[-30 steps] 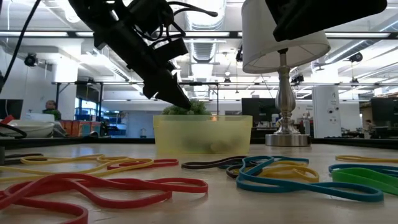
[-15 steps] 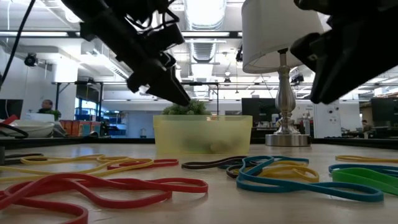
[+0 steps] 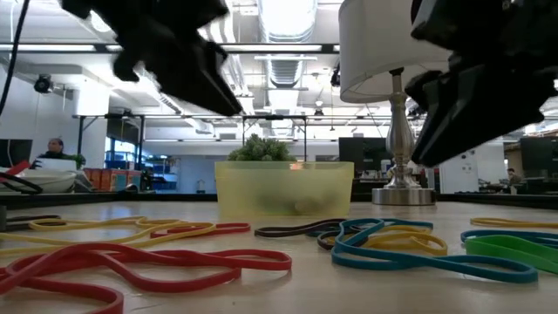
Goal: Pick and place rubber bands into bin
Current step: Put the blue rubber band into the yellow bin
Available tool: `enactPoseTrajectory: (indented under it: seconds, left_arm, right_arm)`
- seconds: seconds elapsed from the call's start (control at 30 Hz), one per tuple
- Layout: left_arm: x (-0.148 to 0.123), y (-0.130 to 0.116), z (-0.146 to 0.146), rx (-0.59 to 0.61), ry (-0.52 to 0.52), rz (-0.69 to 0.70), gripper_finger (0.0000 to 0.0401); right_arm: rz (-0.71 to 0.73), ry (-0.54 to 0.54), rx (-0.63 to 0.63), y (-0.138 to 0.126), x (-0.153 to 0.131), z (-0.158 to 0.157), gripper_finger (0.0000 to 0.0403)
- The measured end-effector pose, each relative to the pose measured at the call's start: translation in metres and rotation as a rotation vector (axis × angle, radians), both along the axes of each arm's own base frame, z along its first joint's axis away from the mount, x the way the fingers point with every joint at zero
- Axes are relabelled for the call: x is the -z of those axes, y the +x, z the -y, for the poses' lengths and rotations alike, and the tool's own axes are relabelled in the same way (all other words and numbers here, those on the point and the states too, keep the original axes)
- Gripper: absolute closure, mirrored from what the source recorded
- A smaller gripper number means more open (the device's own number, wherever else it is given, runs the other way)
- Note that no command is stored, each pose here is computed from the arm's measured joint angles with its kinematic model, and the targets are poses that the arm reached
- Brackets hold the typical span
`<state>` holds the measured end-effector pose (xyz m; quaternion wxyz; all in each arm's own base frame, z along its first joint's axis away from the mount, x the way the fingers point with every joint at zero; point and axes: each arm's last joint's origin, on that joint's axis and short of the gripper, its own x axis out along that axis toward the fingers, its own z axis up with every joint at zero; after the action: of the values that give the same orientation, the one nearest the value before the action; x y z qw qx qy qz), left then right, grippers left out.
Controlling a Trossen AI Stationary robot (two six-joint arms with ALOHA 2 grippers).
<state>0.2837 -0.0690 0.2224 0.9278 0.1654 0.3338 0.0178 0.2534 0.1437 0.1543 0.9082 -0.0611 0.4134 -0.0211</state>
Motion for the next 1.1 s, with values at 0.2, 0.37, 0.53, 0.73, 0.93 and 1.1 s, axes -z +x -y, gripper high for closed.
enactPoseTrajectory:
  seconds: [0.2, 0.37, 0.53, 0.73, 0.93, 1.1]
  left_arm:
    - [-0.016, -0.024, 0.030, 0.060, 0.000, 0.049, 0.0294]
    - [-0.021, -0.050, 0.053, 0.021, 0.128, 0.122, 0.0294]
    - [-0.028, -0.079, 0.069, -0.072, 0.256, 0.246, 0.0294]
    - [-0.029, -0.100, 0.082, -0.114, 0.316, 0.335, 0.0294]
    - [-0.026, -0.107, 0.085, -0.133, 0.355, 0.353, 0.0294]
    - [-0.026, -0.107, 0.085, -0.149, 0.359, 0.365, 0.0294]
  right_arm:
    - [-0.019, -0.014, 0.021, 0.004, 0.014, -0.001, 0.0291]
    - [-0.043, -0.013, 0.057, 0.007, 0.023, 0.002, 0.0261]
    - [-0.043, 0.006, 0.098, 0.012, 0.029, 0.006, 0.0241]
    - [-0.059, 0.022, 0.151, 0.017, 0.035, 0.014, 0.0228]
    - [-0.052, 0.087, 0.131, 0.021, 0.034, 0.015, 0.0225]
    - [-0.062, 0.101, 0.140, 0.020, 0.035, 0.016, 0.0226]
